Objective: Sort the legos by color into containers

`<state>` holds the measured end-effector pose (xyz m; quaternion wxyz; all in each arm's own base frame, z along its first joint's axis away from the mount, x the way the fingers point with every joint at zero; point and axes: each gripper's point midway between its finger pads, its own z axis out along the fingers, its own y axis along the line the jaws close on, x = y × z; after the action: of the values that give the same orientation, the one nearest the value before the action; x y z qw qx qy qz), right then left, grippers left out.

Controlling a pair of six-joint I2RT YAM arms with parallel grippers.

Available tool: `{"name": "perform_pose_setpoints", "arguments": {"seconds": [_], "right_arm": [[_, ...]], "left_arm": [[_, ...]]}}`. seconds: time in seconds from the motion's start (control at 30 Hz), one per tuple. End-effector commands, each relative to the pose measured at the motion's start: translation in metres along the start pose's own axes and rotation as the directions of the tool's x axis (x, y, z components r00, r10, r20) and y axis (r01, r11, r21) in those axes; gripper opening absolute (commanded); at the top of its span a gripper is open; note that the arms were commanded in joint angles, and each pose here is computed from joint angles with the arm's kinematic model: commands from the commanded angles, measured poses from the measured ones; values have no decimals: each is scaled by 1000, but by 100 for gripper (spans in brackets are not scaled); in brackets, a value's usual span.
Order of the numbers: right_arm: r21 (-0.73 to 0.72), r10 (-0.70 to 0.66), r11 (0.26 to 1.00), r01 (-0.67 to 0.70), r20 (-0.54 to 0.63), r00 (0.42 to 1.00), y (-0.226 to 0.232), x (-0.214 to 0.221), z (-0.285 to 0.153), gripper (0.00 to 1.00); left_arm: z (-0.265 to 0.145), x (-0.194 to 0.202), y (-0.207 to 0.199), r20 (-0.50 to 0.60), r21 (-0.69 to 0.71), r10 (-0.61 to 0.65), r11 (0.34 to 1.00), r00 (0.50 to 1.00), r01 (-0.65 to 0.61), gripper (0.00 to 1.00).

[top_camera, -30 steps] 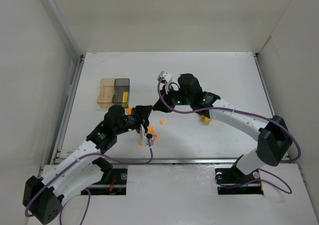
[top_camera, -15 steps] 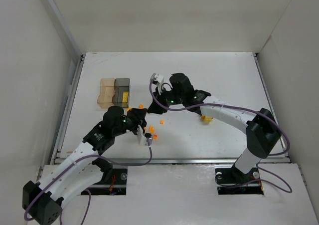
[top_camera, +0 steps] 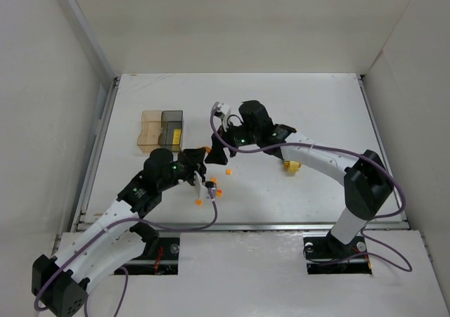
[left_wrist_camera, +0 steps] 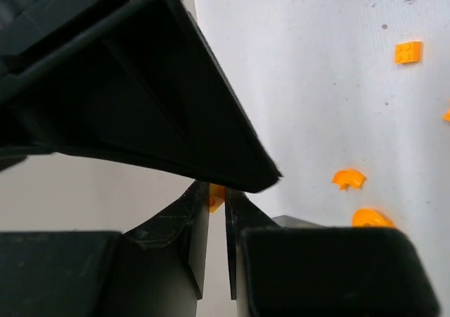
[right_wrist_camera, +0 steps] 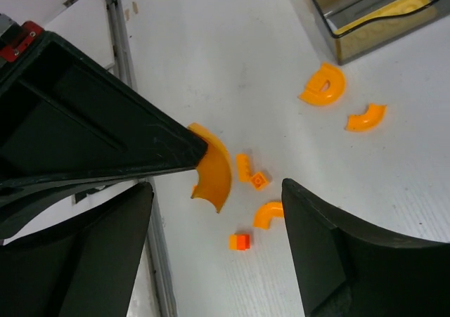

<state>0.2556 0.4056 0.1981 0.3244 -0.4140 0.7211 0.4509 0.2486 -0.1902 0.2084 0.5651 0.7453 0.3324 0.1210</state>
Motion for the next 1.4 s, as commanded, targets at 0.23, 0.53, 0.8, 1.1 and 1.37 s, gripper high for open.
{"name": "perform_pose_setpoints", "arguments": {"seconds": [0.23, 0.53, 0.8, 1.1, 1.37], "right_arm": [[118, -24, 993, 8, 136, 990, -43, -44, -48, 100], [230, -23, 973, -24, 199, 980, -82, -69, -73, 100], [209, -3, 977, -36, 185, 983, -111, -72, -58, 100], [160, 9, 986, -38, 180, 984, -140, -77, -47, 100], [177, 18, 983, -51, 185, 983, -153, -77, -51, 100]], "left_arm": [[1, 13, -40, -128, 68, -442, 889, 888, 453, 0], [8, 51, -43, -218, -204, -890, 444, 401, 873, 0], [-10, 124, 9, -29, -509, -996, 87, 84, 856, 0], [2, 196, -14, 97, -579, -975, -220, -202, 785, 0], [5, 225, -17, 103, -556, -981, -195, -166, 808, 23]]}}
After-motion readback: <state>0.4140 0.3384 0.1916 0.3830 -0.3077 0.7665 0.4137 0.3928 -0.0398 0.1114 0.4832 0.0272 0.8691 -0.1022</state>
